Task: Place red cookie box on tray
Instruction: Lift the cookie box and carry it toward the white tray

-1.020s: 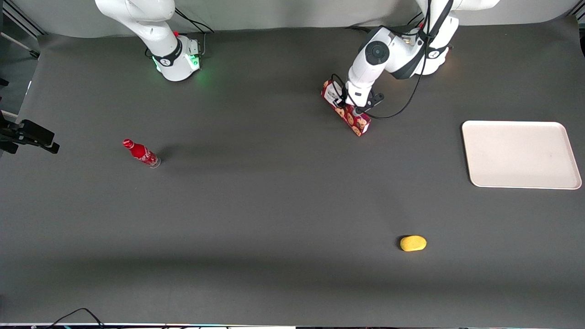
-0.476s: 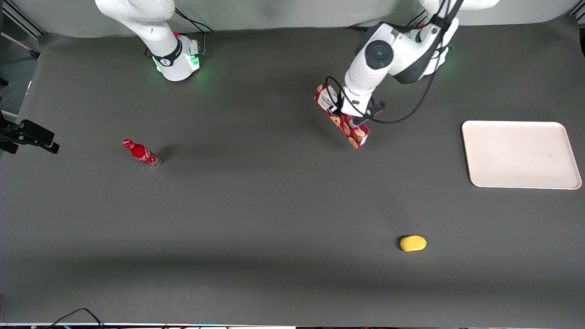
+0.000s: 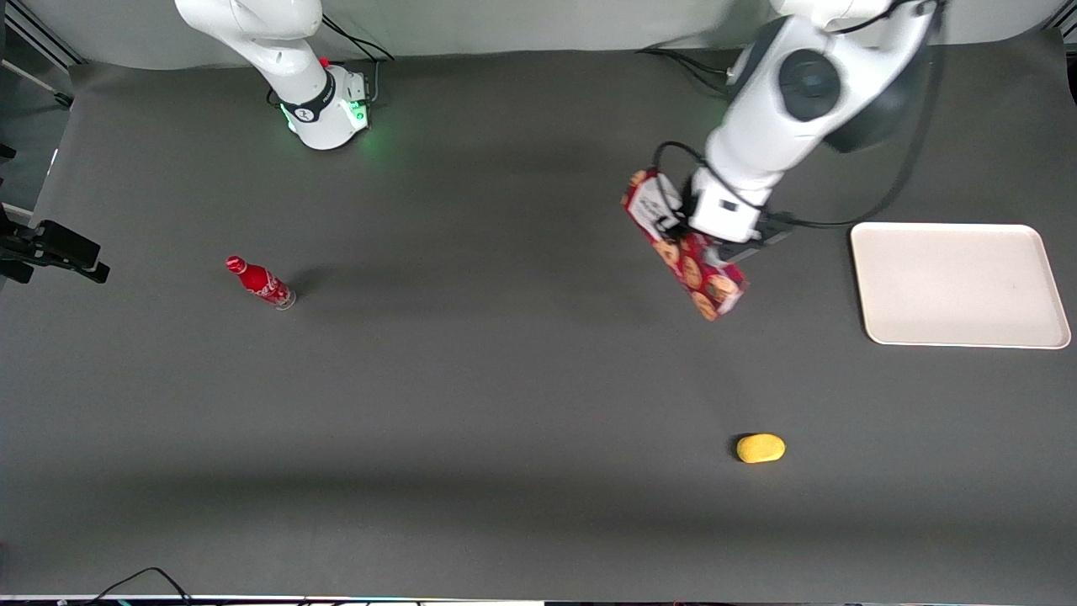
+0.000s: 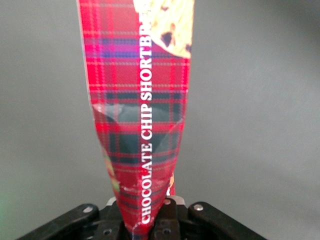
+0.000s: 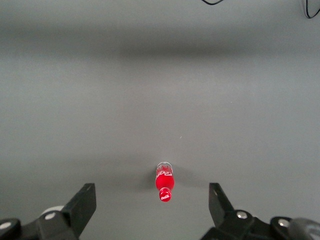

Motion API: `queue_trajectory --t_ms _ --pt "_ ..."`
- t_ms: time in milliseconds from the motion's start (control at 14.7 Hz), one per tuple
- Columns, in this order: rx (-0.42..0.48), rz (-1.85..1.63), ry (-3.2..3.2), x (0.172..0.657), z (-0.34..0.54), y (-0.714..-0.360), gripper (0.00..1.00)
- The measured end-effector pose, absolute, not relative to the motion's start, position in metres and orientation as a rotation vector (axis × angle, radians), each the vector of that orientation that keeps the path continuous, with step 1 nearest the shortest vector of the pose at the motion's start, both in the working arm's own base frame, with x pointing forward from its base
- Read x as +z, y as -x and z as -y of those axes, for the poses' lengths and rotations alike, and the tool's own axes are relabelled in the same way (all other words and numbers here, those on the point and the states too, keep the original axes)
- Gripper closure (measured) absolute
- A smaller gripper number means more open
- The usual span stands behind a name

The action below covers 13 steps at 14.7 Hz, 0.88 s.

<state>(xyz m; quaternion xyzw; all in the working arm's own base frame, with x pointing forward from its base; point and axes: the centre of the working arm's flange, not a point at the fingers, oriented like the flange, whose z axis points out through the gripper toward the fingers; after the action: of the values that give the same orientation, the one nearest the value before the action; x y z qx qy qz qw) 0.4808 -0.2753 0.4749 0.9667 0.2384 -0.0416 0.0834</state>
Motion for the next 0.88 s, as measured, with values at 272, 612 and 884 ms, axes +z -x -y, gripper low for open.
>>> queue_trajectory --t_ms 272,612,884 --pt "-0.129 -0.579 -2.908 0.537 0.172 -0.530 0.85" --pt "-0.156 -0.325 -3.037 0.599 0.029 -0.550 0.85" --pt "-0.153 -0.089 -3.118 0.598 -0.099 -0.551 0.85"
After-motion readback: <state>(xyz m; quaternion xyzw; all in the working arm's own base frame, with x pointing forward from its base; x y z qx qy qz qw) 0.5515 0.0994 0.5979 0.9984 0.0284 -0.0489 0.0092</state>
